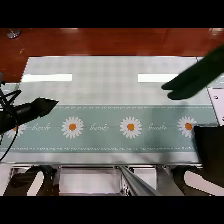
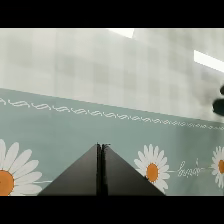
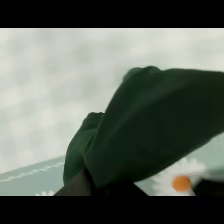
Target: Fold the shirts.
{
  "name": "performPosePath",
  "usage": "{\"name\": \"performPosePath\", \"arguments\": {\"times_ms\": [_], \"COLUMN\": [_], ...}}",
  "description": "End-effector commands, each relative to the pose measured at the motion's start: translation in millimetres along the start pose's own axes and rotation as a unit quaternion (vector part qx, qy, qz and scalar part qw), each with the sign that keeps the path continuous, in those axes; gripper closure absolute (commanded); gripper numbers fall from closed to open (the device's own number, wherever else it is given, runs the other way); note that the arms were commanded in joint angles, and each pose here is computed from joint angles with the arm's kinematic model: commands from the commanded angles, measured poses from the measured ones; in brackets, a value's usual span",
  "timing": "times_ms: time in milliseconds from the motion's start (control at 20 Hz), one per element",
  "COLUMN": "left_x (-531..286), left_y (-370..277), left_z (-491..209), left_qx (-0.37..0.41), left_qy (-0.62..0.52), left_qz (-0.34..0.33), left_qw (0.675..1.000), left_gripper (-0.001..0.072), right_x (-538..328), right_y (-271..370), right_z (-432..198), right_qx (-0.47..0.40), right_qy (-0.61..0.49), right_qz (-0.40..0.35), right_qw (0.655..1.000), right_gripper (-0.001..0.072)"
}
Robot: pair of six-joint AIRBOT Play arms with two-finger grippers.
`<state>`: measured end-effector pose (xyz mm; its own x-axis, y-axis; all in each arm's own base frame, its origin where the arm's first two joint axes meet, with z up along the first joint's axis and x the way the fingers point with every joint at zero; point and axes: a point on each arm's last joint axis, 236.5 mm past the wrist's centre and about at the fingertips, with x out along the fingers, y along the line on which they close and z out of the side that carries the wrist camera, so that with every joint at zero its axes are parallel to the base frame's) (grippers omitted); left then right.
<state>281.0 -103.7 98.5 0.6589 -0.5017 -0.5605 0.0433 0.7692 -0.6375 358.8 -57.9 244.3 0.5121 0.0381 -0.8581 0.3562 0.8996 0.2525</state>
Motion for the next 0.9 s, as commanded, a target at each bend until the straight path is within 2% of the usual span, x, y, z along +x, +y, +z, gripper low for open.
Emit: {"name": "performPosePath", "arguments": {"times_ms": [0,150,200,300,450,500,550,600,700,800,850], "left_x": [0,0,0,1,1,2,3,5,5,5,4], "left_y": [0,0,0,1,-1,-3,-4,-4,-3,-10,-18], "left_z": [0,0,1,1,-1,-3,-2,4,24,44,58], "left_qx": [0.001,0.013,0.013,0.015,0.024,0.026,0.027,0.036,0.068,0.076,0.081], "left_qy": [0.000,-0.001,-0.002,-0.001,0.002,0.005,0.004,-0.008,-0.044,-0.057,-0.061], "left_qz": [0.000,0.000,0.000,0.000,-0.002,-0.004,-0.005,-0.004,0.002,0.002,-0.002], "left_qw": [1.000,1.000,1.000,1.000,1.000,1.000,1.000,0.999,0.997,0.995,0.995], "left_gripper": [0.0681,0.0681,0.0681,0.0681,0.0681,0.0681,0.0681,0.0681,0.0681,0.0681,0.0681], "right_x": [-26,-49,-60,-89,-96,-96,-100,-98,-88,-70,-61], "right_y": [-79,-145,-175,-229,-249,-253,-259,-263,-269,-263,-252], "right_z": [-62,-117,-134,-178,-239,-257,-274,-279,-260,-203,-160], "right_qx": [0.083,0.142,0.175,0.263,0.343,0.360,0.383,0.393,0.381,0.327,0.302], "right_qy": [0.048,0.042,0.031,0.035,0.068,0.079,0.083,0.078,0.053,-0.003,-0.054], "right_qz": [-0.080,-0.189,-0.243,-0.357,-0.395,-0.407,-0.428,-0.435,-0.417,-0.347,-0.293], "right_qw": [0.992,0.971,0.954,0.896,0.849,0.836,0.814,0.807,0.824,0.879,0.906], "right_gripper": [0.0693,0.0693,0.0692,0.0692,0.0690,0.0583,0.0191,0.0091,0.0087,0.0088,0.0112]}}
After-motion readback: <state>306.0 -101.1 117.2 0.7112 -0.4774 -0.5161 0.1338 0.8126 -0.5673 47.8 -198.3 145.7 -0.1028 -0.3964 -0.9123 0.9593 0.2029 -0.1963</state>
